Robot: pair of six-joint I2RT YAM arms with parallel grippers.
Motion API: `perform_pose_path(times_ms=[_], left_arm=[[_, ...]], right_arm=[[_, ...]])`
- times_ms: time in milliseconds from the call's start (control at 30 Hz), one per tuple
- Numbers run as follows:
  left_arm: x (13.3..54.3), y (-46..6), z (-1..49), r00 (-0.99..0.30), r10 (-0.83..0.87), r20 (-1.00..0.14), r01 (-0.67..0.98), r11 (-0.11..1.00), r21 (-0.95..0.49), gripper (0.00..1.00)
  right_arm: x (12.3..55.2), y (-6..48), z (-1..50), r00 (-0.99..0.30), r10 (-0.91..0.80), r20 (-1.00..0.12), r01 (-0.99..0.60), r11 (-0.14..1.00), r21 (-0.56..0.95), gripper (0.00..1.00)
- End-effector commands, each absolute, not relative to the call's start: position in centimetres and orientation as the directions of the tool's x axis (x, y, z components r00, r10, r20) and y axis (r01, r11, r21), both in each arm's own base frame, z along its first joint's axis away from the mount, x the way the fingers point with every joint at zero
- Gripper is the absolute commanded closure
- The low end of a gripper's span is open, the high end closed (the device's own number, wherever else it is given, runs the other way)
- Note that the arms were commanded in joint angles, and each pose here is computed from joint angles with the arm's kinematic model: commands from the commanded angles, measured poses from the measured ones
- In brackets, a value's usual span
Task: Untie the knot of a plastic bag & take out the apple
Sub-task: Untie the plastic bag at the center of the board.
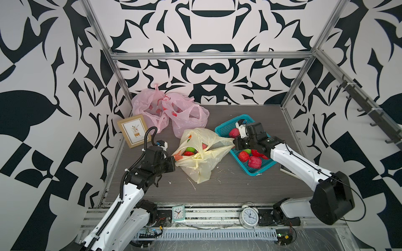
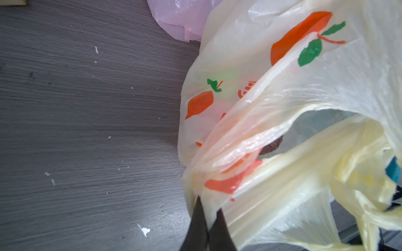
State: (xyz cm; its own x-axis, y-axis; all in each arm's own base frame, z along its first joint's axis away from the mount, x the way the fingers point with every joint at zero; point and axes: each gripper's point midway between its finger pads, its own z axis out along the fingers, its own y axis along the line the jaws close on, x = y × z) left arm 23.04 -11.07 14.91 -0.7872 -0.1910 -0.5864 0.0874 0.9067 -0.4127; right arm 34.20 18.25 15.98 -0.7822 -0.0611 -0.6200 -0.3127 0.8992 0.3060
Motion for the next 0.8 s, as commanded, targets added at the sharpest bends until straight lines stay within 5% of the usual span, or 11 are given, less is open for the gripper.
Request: perform_pose_path(times_ms=[0, 167, 300, 400, 600, 767], left_arm=[[21.7, -8.3, 12.4, -0.818, -0.216, -0.532, -0.034, 0.943, -0.331, 1.00], [22.1, -10.3, 14.2, -0.819, -0.209, -0.534, 0.038, 0.909, -0.414, 1.00], [22.6, -10.9, 16.8, -0.815, -0.160, -0.557, 0.096, 0.911, -0.402, 0.73], [22.8, -10.9, 19.1, -0.796, -0.131, -0.590, 0.135, 0.913, -0.385, 0.51], [23.2, -11.0, 23.5, -0.723, -0.092, -0.685, 0.219, 0.909, -0.353, 0.36], [23.2, -15.7, 25.9, -0.748, -0.025, -0.663, 0.390, 0.792, -0.470, 0.47]], right_arm=[[36.8, 14.7, 17.1, -0.752, -0.039, -0.658, -0.233, 0.949, 0.211, 1.00], [35.6, 19.0, 19.2, -0.737, -0.066, -0.673, -0.402, 0.843, 0.358, 0.92], [33.9, 21.3, 21.9, -0.685, -0.113, -0.720, -0.502, 0.789, 0.355, 0.62], [32.6, 22.4, 24.1, -0.642, -0.139, -0.754, -0.558, 0.759, 0.335, 0.53], [29.2, 25.7, 27.2, -0.559, -0.212, -0.802, -0.666, 0.691, 0.281, 0.50], [26.8, 29.9, 25.2, -0.600, -0.260, -0.757, -0.688, 0.650, 0.322, 0.61]])
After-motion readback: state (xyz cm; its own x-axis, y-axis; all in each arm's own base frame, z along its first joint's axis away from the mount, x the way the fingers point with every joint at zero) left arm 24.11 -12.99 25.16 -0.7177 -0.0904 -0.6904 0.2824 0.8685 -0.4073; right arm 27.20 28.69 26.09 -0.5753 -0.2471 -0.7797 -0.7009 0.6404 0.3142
